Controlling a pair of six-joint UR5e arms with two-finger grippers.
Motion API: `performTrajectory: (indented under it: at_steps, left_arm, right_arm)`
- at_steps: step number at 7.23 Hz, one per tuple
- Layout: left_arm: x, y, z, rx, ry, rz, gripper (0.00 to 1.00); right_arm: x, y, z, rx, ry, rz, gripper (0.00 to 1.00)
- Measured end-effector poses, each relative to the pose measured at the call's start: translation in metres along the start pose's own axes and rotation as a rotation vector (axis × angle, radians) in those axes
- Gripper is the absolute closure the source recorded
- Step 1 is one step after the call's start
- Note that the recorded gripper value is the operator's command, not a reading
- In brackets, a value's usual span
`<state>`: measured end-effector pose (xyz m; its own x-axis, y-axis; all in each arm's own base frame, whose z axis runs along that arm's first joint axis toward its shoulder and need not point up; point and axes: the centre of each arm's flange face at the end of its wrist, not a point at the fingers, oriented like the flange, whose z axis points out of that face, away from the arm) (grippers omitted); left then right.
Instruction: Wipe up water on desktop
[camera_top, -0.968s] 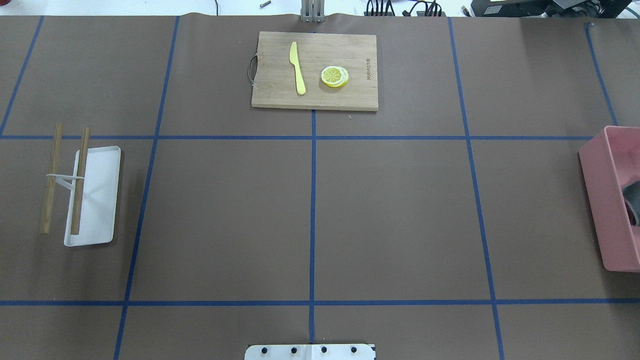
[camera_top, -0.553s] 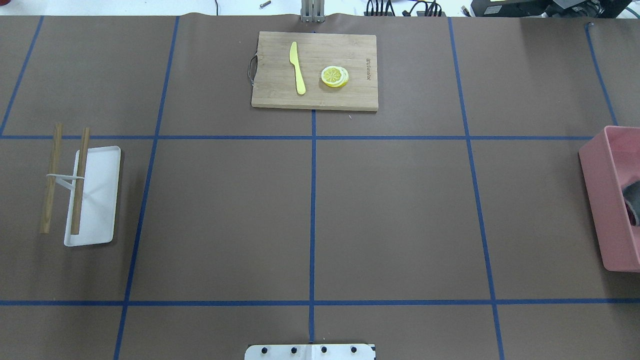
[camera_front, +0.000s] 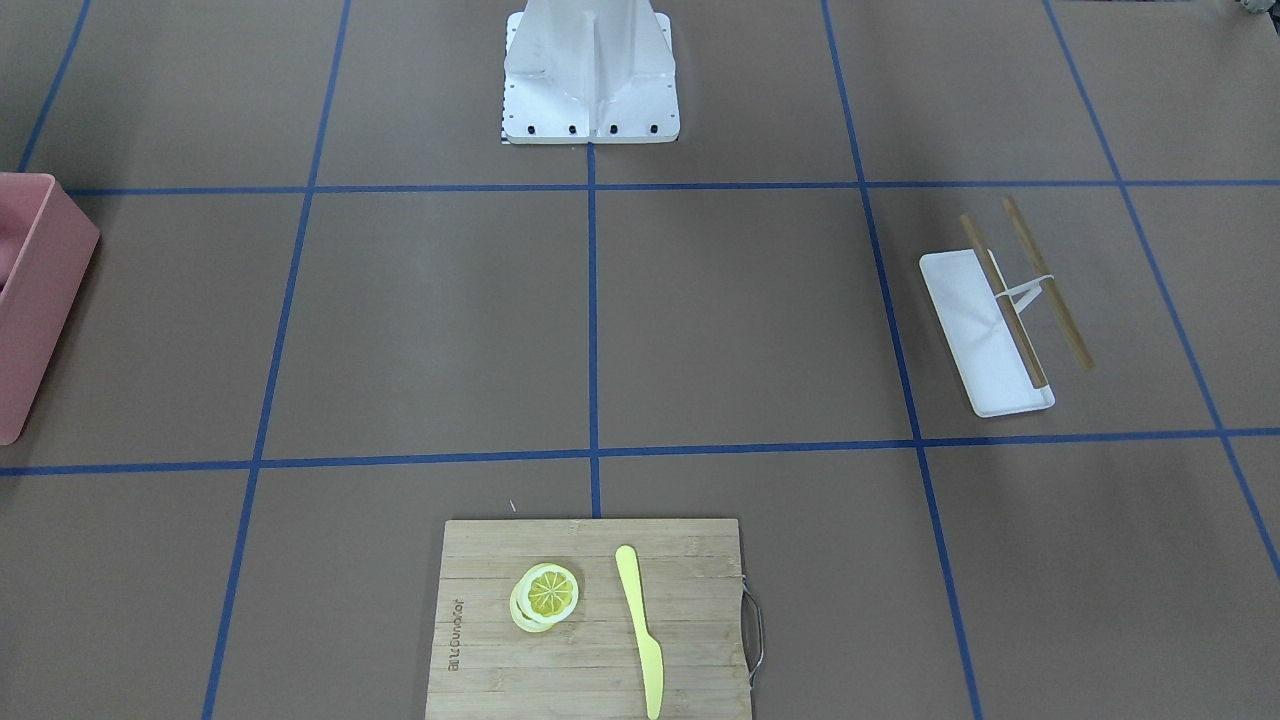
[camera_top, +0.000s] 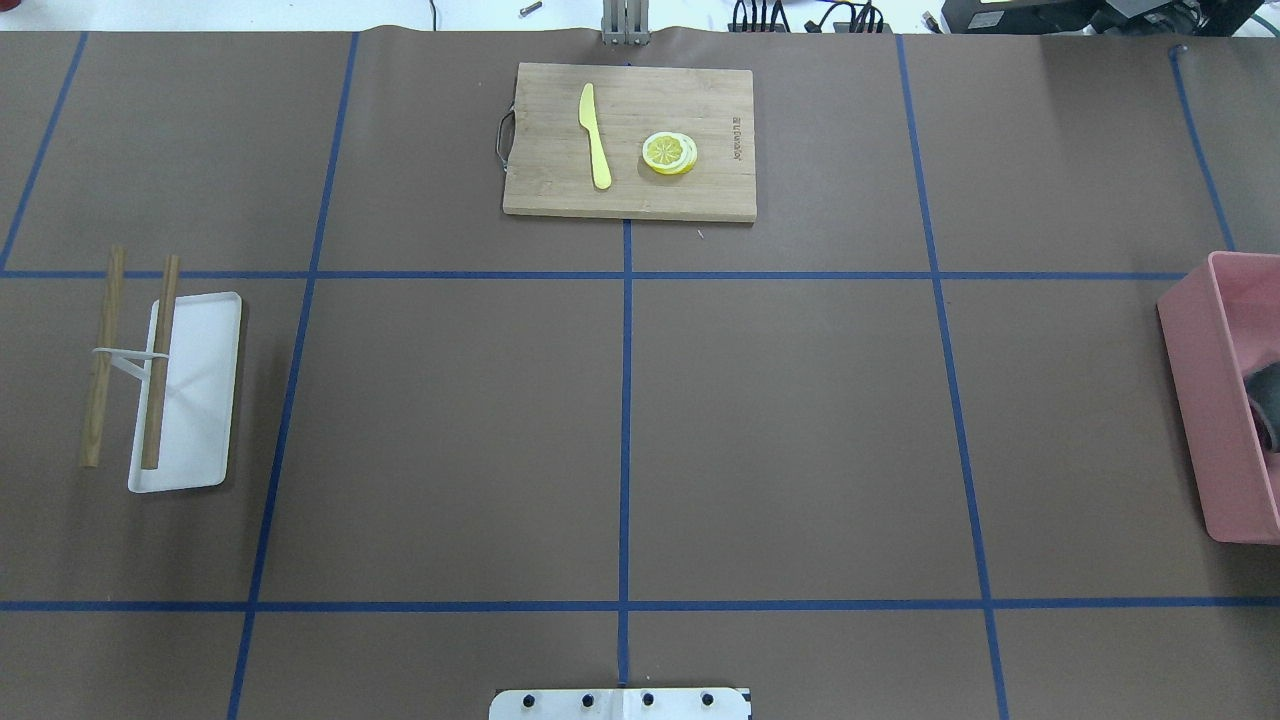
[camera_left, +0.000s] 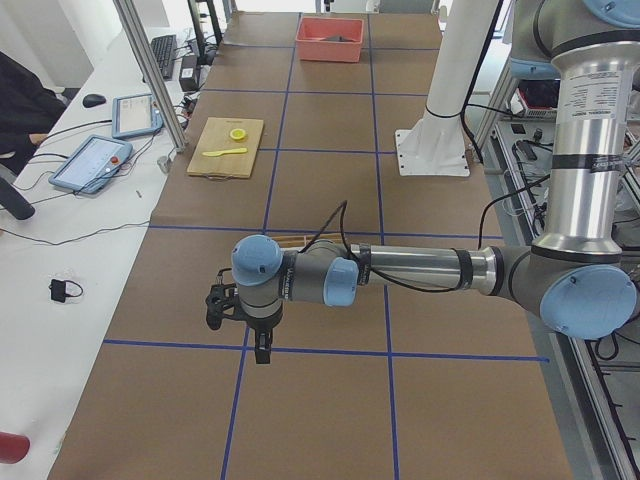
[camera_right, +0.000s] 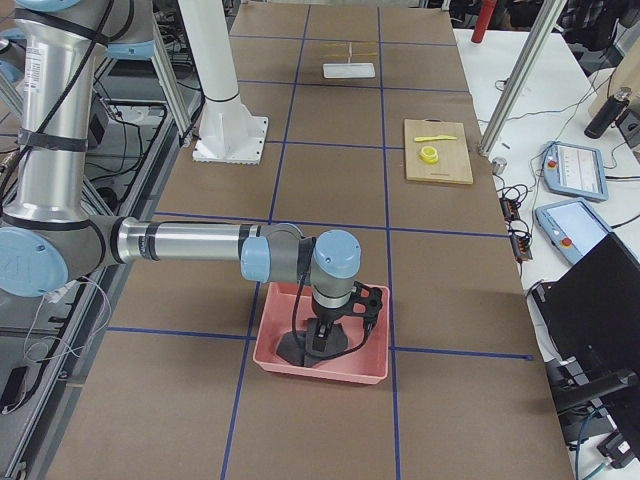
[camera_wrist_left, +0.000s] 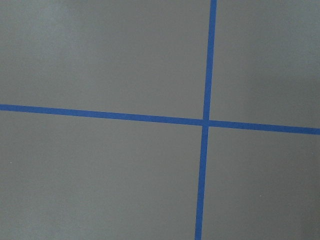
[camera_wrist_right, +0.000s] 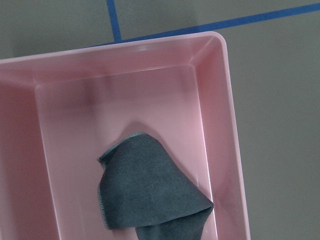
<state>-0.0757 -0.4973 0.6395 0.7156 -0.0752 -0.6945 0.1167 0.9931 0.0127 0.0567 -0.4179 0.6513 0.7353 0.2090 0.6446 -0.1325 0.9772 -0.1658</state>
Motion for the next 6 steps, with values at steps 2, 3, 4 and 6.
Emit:
performTrajectory:
  at_steps: [2, 3, 4, 6]
  left_arm:
    - [0.0, 0.0, 0.0, 0.0, 0.0, 0.0, 0.02]
    - [0.0, 0.0, 0.0, 0.0, 0.0, 0.0, 0.02]
    - [0.0001, 0.0, 0.0, 0.0, 0.0, 0.0, 0.02]
    - [0.0, 0.0, 0.0, 0.0, 0.0, 0.0, 0.02]
  right_arm:
    - [-0.0001, -0.0009, -0.0012, 0.003, -0.001, 0.001, 0.0]
    - [-0.0005, -0.0015, -0.0019, 0.005, -0.002, 0.0, 0.0]
    - [-0.0013, -0.0021, -0.0026, 0.007, -0.002, -0.001, 0.0]
    - [-0.0024, -0.003, -0.0046, 0.011, -0.003, -0.003, 0.0]
